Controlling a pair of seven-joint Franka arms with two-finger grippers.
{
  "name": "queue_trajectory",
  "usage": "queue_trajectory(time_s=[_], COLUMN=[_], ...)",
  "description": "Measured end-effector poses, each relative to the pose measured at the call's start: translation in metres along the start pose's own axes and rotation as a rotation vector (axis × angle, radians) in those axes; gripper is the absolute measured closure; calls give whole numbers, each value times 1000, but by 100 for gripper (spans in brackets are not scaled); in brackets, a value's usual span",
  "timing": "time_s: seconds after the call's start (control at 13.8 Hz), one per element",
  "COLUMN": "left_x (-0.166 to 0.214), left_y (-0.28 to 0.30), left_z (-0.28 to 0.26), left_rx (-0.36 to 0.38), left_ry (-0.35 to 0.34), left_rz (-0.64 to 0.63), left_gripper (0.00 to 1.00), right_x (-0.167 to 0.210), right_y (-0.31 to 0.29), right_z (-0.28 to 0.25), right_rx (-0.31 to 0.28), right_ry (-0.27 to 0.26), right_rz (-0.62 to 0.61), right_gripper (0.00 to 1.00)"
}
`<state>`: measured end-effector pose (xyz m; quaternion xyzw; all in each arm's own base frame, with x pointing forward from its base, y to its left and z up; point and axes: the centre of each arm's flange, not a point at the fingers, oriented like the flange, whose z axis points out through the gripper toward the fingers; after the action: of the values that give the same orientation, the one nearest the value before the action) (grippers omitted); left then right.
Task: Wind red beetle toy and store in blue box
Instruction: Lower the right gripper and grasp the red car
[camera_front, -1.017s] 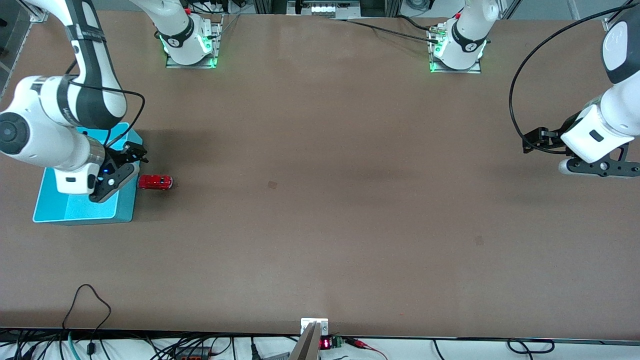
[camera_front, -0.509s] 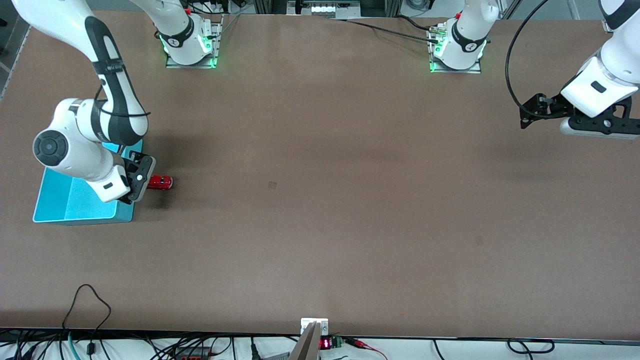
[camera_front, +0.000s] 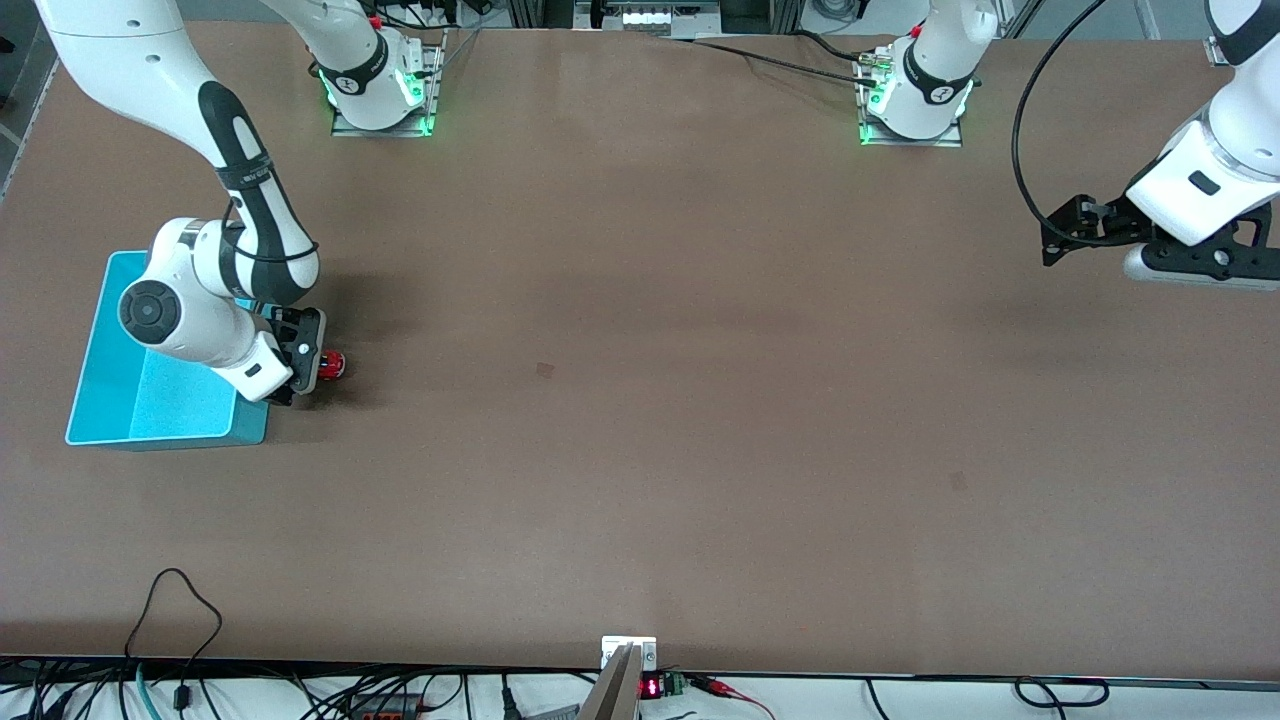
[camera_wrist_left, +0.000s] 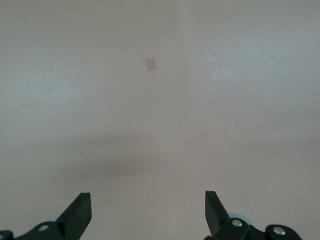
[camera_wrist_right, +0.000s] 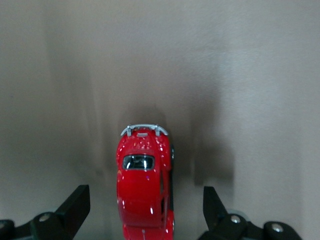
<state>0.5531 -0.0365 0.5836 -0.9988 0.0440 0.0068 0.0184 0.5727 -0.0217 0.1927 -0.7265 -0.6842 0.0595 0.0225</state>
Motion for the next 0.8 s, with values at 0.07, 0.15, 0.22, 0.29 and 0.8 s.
queue_trajectory(time_s=[0.07,0.15,0.22,0.29,0.8], left_x=[3,5,6,6,5], left_y=[0,1,2,2,4], left_z=[-1,0,0,0,1], left_rx=[-1,-1,-1,-1,-1], left_ry=[-1,-3,-5,-6,-19], left_rz=[1,2,3,4,7], left_gripper=[0,0,0,0,0], right_x=[0,0,0,0,12], right_y=[-4,-7,-9,-10,-3], right_z=[5,10,13,14,-1], right_rx=[-11,-22,-29,-30,-77], right_ry=[0,-1,-1,-1,3], right_rz=[-6,-9,-12,-15,-38], right_gripper=[0,0,0,4,53])
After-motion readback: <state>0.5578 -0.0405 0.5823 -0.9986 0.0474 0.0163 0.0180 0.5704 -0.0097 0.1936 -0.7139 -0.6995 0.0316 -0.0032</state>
